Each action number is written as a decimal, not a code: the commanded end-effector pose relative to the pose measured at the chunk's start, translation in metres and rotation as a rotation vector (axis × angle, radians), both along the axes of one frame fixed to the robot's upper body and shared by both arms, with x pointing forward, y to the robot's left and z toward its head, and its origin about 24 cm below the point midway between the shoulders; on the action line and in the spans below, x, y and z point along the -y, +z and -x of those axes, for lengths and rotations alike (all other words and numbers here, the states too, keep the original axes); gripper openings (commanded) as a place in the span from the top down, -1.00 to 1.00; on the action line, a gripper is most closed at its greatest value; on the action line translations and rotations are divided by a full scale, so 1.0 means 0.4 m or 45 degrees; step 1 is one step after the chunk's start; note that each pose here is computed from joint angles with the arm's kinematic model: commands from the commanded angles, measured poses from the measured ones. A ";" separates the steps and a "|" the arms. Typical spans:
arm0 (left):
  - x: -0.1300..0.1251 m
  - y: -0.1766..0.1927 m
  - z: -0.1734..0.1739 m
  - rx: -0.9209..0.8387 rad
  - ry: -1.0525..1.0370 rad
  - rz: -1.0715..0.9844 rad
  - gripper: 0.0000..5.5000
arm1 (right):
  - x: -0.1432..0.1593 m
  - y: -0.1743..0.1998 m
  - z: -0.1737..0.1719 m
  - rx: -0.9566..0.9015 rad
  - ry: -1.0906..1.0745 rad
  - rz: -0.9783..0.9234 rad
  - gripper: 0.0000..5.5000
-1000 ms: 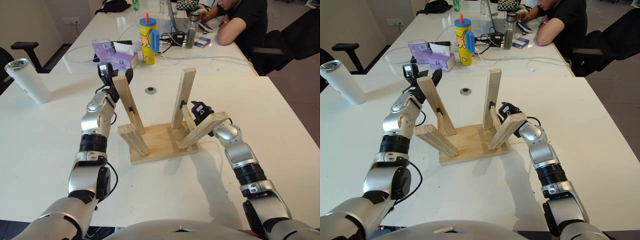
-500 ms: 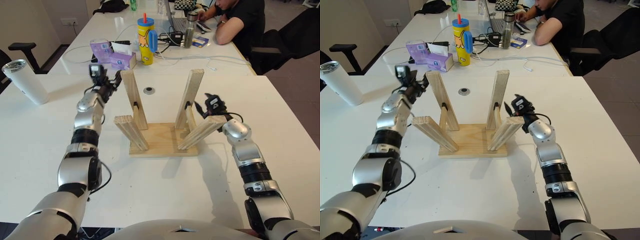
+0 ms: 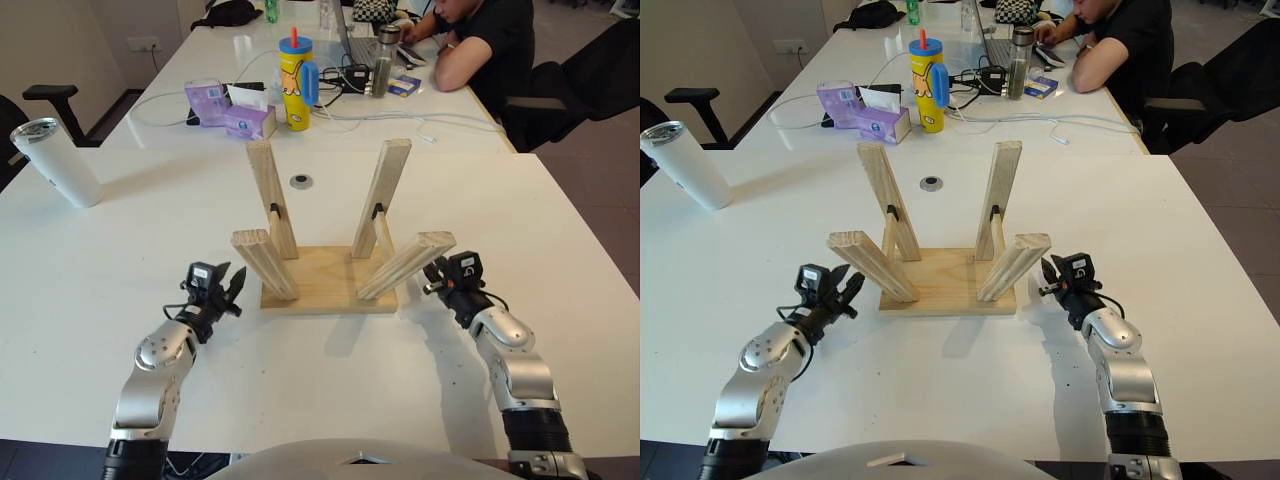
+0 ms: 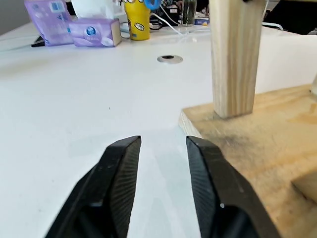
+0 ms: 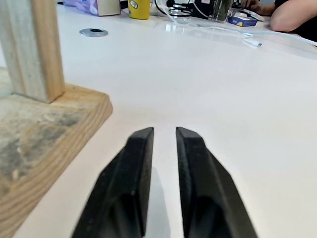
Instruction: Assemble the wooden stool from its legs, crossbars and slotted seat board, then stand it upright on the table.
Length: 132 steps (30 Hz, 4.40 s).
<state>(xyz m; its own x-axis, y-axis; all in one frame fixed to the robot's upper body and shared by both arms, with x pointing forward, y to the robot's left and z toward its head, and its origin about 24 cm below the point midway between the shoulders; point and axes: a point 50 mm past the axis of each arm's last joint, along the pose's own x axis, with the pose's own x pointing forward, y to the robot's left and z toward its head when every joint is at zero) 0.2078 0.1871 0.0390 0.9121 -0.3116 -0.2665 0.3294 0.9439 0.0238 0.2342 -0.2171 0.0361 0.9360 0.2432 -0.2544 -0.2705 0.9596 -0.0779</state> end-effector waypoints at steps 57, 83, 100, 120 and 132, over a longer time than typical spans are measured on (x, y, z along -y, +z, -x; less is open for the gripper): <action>0.064 -0.015 -0.120 -0.083 -0.044 0.011 0.98 | -0.083 0.027 -0.095 -0.082 0.343 0.269 1.00; 0.179 0.339 -0.182 0.441 -0.263 0.227 0.98 | -0.223 0.336 -0.149 0.526 0.518 0.061 1.00; 0.180 0.403 -0.242 0.538 -0.226 0.285 0.98 | -0.206 0.379 -0.175 0.592 0.400 0.023 1.00; 0.047 0.275 -0.280 0.431 0.079 0.094 0.98 | -0.067 0.396 -0.260 0.791 -0.227 0.187 1.00; 0.030 0.294 -0.291 0.488 0.120 0.099 0.98 | -0.319 0.500 -0.196 0.922 0.593 -0.060 1.00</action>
